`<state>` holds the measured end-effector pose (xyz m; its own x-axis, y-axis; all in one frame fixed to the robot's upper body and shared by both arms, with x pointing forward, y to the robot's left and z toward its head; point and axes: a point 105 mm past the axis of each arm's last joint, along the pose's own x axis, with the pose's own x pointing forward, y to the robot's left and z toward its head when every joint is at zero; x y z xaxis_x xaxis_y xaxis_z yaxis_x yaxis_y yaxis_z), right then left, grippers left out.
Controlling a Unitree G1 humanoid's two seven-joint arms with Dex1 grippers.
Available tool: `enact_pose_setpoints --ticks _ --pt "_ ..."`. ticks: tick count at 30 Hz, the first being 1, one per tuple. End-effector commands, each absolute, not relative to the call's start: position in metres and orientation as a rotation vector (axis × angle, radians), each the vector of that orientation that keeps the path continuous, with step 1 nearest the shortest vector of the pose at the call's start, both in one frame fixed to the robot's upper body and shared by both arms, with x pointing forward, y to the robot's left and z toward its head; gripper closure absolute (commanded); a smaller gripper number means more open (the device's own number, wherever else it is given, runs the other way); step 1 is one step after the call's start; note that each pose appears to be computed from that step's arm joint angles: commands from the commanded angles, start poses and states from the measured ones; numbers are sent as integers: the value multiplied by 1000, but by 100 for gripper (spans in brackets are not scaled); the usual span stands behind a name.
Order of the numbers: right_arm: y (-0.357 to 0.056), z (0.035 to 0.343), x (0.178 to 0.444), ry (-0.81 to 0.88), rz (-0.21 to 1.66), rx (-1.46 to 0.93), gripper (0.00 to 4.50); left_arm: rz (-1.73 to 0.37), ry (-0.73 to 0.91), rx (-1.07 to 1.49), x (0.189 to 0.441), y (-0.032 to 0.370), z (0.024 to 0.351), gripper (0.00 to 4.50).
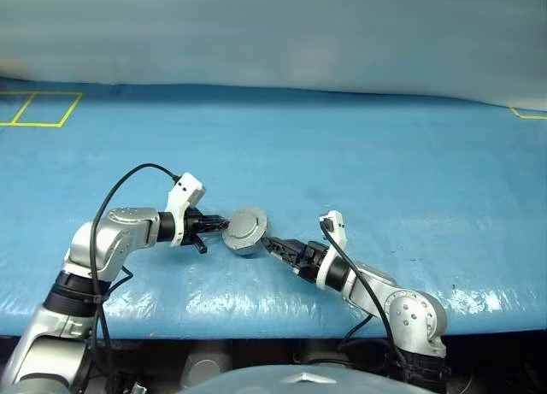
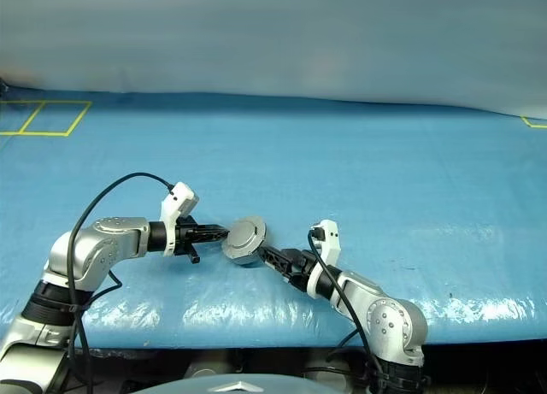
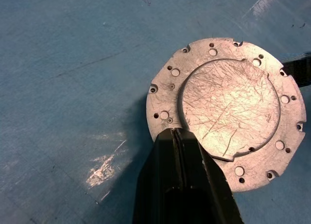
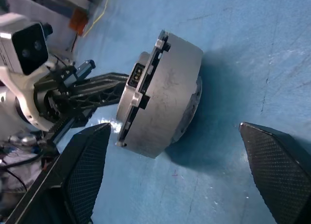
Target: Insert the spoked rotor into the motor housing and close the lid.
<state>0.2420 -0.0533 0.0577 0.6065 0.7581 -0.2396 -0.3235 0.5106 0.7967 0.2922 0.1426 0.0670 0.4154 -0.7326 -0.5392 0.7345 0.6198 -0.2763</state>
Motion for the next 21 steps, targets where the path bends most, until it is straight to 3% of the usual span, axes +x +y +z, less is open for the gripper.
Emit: enact_pose_setpoints --ticks 1,9,16,21 --pt "-41 72 246 613 709 898 3 -935 726 -13 283 139 55 450" --pt "-30 76 250 640 694 951 3 -928 690 -19 286 138 59 450" --pt "-22 105 249 555 793 1139 3 -926 683 -19 286 137 59 450" --pt "-25 109 248 559 802 1153 3 -928 680 -16 287 136 59 450"
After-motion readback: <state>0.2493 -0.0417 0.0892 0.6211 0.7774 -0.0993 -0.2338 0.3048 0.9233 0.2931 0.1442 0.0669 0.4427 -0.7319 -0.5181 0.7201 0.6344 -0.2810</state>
